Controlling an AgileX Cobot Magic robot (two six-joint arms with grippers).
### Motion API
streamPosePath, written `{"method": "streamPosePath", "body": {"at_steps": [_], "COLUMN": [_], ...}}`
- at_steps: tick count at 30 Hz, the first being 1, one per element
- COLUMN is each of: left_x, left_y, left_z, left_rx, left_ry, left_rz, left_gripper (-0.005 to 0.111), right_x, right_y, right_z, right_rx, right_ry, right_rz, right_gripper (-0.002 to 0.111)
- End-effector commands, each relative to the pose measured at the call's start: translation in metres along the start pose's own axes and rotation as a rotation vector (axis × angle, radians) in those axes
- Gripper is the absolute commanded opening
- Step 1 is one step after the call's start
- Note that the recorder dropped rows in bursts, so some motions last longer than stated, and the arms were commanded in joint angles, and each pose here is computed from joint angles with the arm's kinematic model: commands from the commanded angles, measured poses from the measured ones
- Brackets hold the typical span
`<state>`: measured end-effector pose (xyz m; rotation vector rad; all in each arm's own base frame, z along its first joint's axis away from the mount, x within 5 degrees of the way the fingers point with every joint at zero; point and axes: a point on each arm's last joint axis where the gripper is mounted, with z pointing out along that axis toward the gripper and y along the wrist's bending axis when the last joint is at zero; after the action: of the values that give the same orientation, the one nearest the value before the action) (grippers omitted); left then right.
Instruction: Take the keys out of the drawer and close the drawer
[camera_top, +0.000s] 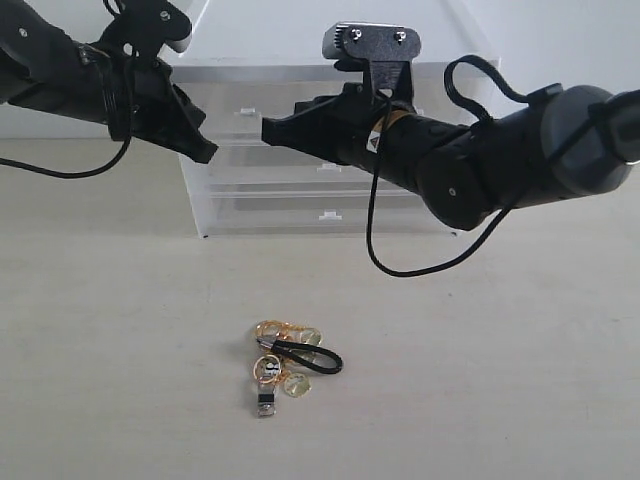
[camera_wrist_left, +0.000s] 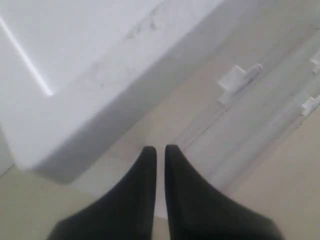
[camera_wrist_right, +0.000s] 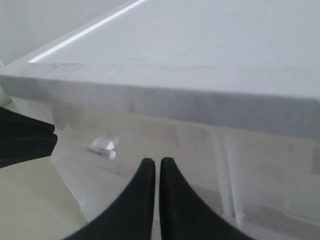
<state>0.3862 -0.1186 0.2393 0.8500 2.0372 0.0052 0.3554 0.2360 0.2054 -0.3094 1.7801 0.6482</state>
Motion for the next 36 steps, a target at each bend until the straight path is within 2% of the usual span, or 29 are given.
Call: {"method": "streamPosePath", "body": {"at_steps": [1, 12, 18, 23, 26, 30, 34, 36], "left_x": [-0.008, -0.007, -0.011, -0.004, 0.009, 0.018, 0.03, 0.037], "left_y": [0.01, 0.002, 0.001, -0.007, -0.023, -0.051, -0.082, -0.096], "left_z": [-0.001, -0.01, -0.041, -0.083, -0.108, -0.142, -0.178, -0.196], "left_rx": [-0.078, 0.026, 0.006, -0.008, 0.015, 0.063, 0.133, 0.183], "left_ry": [-0.056, -0.004, -0.041, -0.074, -0.078, -0.156, -0.244, -0.294], "left_rz": [-0.002, -0.003, -0.033, -0.099, -0.13, -0.261, -0.27, -0.318], "left_gripper": [0.004, 0.004, 0.004, 0.004, 0.004, 0.004, 0.004, 0.004], "right_x": [-0.006, -0.006, -0.008, -0.008, -0.006, -0.004, -0.002, 0.0], "right_y": [-0.003, -0.003, -0.001, 0.0, 0.001, 0.003, 0.004, 0.004], "right_z": [0.0, -0.002, -0.018, -0.05, -0.075, -0.108, -0.139, -0.154], "right_rx": [0.007, 0.022, 0.016, 0.007, -0.006, -0.014, -0.016, -0.018], "right_ry": [-0.043, 0.012, 0.002, -0.038, -0.069, -0.093, -0.098, -0.103], "right_rz": [0.001, 0.009, -0.001, 0.011, 0.012, 0.013, 0.012, 0.015], "right_gripper": [0.0, 0.0, 0.0, 0.0, 0.0, 0.0, 0.0, 0.0]}}
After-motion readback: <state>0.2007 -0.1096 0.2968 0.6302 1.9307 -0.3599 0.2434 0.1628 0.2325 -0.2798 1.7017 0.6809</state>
